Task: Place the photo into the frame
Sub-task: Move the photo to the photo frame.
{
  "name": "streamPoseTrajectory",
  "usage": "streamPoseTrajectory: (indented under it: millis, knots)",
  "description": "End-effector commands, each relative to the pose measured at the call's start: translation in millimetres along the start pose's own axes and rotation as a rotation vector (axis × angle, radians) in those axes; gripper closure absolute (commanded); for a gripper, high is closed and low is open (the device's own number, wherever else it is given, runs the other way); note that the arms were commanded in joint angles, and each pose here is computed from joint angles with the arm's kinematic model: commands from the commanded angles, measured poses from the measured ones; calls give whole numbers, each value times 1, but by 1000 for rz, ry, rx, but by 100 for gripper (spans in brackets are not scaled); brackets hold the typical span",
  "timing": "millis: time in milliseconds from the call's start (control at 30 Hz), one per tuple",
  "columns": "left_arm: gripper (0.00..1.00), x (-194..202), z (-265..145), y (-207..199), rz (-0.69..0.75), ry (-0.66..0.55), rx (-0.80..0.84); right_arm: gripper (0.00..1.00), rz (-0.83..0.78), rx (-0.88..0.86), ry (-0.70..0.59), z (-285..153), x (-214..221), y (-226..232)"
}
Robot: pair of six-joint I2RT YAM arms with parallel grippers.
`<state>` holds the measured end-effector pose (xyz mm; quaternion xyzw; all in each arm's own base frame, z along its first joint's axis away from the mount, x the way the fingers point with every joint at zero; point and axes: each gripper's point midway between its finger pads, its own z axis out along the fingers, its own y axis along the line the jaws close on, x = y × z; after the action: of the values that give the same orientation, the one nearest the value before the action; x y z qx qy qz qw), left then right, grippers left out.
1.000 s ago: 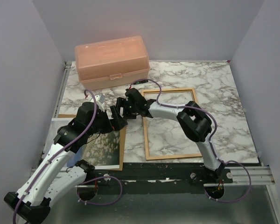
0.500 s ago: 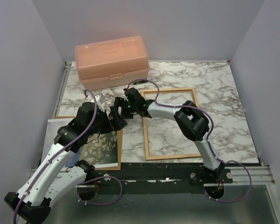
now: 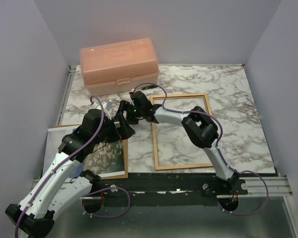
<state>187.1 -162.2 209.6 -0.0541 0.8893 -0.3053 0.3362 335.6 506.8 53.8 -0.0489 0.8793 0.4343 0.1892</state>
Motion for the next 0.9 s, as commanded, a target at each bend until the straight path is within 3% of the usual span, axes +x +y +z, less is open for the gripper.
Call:
streamPoseTrajectory:
  millis: [0, 433, 867]
  knots:
    - [1, 1, 2, -1, 10, 11, 18, 17, 52, 62, 86, 20, 23, -38]
    - [2, 3, 3, 1, 10, 15, 15, 17, 50, 27, 55, 28, 9, -30]
    - [1, 3, 4, 3, 12, 19, 10, 17, 105, -31, 104, 32, 22, -32]
